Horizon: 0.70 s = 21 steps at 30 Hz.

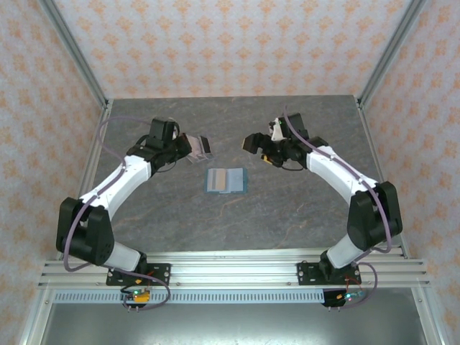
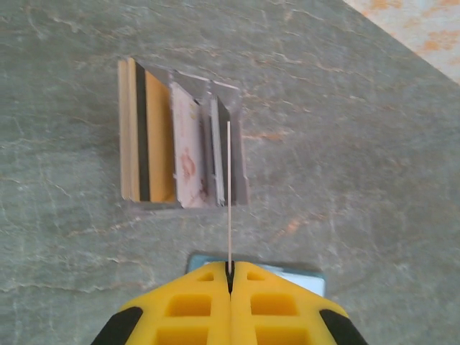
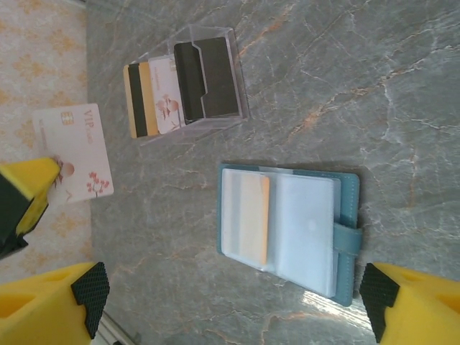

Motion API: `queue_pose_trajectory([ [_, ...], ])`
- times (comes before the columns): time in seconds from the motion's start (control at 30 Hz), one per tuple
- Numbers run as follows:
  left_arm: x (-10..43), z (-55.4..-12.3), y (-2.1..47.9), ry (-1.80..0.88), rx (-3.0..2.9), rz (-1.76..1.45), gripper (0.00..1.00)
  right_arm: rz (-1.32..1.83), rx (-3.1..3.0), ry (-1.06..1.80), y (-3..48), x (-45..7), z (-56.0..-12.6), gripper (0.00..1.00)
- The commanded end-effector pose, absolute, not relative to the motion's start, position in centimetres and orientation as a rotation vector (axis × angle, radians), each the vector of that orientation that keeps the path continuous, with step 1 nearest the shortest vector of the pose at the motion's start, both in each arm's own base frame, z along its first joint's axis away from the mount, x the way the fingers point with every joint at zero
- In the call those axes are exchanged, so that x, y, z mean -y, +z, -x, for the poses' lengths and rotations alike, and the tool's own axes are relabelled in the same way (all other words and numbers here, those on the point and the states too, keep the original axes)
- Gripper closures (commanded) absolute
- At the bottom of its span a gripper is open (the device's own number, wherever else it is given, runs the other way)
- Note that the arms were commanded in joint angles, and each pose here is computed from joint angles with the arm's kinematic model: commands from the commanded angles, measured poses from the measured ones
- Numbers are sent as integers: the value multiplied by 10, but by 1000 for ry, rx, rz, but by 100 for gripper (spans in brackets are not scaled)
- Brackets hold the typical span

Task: Take the credit cards out of the card holder

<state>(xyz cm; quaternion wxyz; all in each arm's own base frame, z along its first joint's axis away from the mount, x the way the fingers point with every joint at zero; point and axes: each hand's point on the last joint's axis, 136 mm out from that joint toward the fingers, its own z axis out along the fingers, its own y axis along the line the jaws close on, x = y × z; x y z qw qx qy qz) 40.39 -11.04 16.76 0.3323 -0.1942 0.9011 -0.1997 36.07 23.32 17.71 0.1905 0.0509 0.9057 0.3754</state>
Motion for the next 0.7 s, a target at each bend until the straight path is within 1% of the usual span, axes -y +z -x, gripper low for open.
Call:
queue_pose_trajectory([
  [0.0, 98, -427, 171, -416, -2305, 515, 100, -107, -2519, 1029, 183, -227, -354, 7],
  [0.1, 102, -442, 163, -424, -2306, 528, 100, -74, -2538, 1066, 178, -232, -350, 6],
  [0.37, 109, -476, 139, -427, -2337, 575, 100, -106, -2517, 1105, 171, -233, -347, 2],
  [0.67, 103, -484, 126, -374, -2352, 605, 100, -121, -2543, 1077, 162, -229, -344, 0],
])
